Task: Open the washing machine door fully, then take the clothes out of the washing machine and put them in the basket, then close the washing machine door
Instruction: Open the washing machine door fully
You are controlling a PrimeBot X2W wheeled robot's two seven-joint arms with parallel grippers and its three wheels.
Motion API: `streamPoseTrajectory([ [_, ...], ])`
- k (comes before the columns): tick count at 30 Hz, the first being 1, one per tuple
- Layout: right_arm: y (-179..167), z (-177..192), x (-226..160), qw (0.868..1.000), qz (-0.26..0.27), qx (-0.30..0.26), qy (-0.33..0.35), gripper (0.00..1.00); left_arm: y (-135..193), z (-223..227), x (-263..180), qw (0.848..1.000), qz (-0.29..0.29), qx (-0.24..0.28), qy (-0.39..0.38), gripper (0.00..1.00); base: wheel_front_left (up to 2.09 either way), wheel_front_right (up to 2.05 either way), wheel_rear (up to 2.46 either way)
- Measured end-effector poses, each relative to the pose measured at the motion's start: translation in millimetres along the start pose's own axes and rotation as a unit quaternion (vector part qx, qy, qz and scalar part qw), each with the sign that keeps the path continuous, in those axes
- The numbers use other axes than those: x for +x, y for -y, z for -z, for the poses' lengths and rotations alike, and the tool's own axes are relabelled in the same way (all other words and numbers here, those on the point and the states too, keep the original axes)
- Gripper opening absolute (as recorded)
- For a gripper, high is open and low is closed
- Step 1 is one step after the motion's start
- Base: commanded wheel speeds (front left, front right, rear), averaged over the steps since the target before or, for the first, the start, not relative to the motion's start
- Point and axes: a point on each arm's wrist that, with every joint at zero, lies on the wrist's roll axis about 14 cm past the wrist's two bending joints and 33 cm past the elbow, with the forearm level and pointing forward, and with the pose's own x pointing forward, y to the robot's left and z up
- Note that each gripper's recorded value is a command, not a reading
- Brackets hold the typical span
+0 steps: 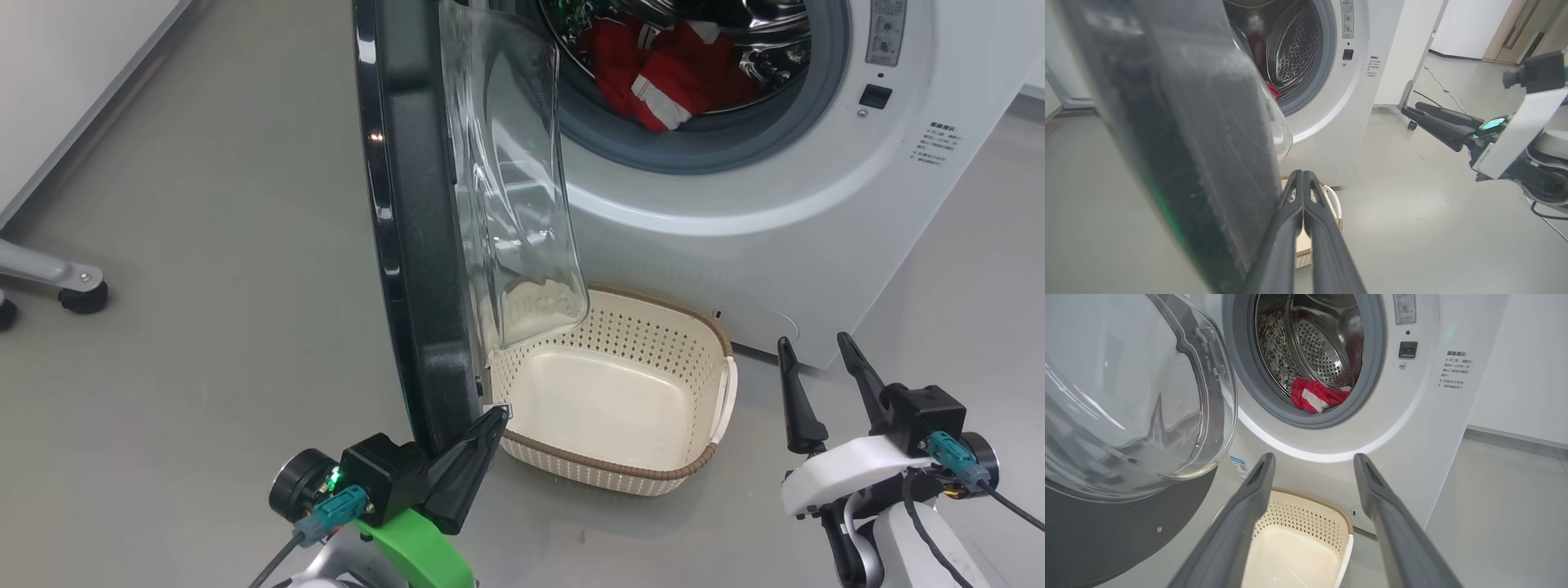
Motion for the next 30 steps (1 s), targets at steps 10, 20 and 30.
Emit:
streamPoseTrajectory([
  [10,0,-2,2,1.000,0.000,0.001,0.003,1.00,-11,2,-2,1.000,-0.022,-0.010,-0.001,0.00,0.00,0.00,0.00],
  [20,-2,-10,3,1.000,-0.001,-0.002,0.012,1.00,-32,0,-10,0.998,-0.062,-0.023,0.006,0.00,0.00,0.00,0.00],
  [30,-7,-14,3,1.000,-0.005,-0.003,0.017,1.00,-61,-8,-22,0.992,-0.118,-0.030,0.029,0.00,0.00,0.00,0.00],
])
